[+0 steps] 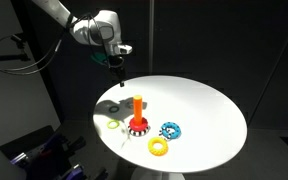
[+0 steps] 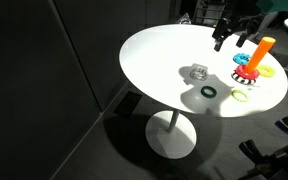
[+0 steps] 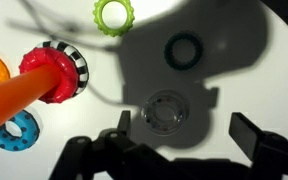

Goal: Pick up the red ring and put it on the ring holder

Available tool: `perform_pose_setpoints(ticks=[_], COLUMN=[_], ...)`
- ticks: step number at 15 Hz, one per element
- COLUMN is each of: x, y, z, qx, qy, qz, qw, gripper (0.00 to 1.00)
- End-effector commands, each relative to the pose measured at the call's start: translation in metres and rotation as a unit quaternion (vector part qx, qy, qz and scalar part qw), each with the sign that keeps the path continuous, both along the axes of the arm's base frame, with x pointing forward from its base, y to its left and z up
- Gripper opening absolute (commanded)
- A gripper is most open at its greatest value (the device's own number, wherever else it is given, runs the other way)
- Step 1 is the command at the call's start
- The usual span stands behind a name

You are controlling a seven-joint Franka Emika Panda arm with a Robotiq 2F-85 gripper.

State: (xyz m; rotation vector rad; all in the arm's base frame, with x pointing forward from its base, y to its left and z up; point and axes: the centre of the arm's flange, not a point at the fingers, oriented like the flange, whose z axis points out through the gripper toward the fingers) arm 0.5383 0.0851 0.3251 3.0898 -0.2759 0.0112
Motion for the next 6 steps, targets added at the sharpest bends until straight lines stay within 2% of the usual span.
perform_pose_setpoints(ticks=[1,6], x=[-0.007,-0.002], y=[-0.006,0.0], z=[0.01,-0.002], qx=[0.009,0.003], qy=[0.016,0.012], qz=[0.013,0.007], qw=[0.9997,0.9999], gripper=[1.0,1.0])
